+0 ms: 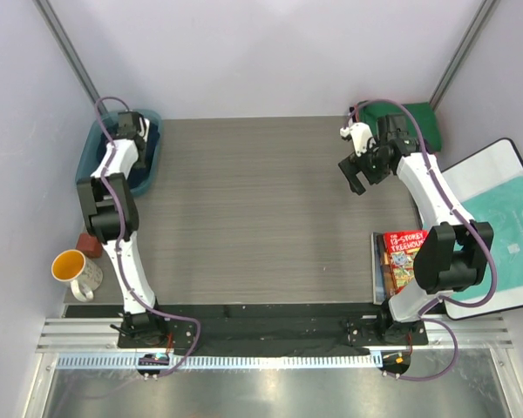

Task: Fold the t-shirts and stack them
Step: Grab the tshirt from the pile

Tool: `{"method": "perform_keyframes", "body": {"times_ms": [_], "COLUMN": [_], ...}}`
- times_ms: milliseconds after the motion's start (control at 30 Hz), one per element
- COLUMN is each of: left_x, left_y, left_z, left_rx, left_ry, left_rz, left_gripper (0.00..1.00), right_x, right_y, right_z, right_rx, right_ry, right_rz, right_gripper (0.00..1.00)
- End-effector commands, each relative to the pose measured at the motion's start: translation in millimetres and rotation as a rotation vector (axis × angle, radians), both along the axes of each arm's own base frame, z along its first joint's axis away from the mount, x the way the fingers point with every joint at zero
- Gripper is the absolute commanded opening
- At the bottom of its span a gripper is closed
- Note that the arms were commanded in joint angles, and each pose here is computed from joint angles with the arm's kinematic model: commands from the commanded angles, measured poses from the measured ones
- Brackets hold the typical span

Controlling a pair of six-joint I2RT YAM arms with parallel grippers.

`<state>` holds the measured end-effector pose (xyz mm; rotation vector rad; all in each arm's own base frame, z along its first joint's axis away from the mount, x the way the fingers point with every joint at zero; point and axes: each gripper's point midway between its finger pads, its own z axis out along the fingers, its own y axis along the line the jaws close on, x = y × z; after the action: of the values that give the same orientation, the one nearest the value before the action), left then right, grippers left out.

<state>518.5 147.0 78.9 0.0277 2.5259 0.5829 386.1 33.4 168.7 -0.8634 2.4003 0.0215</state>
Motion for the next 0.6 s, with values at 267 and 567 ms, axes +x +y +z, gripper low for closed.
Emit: {"method": "perform_keyframes", "body": {"times_ms": [267,567], "left_x": [-3.4,1.1], "left_y": [33.9,55.0], "left_z": [49.3,15.1], "left_rx": [0.049,0.075], "left_ry": [-0.151,-0.107], "left_rz": [0.128,0.203], "left_gripper": [0.75,0.76], "right_x": [9.1,15.5], "right_y": [2.7,8.0], "right_z": [12.0,14.8], "right_rx": [-0.053,-0.089], "right_ry": [-0.028,-0.027], "right_rz": [0.021,0.041], "right_gripper": [0.99,0.99]}}
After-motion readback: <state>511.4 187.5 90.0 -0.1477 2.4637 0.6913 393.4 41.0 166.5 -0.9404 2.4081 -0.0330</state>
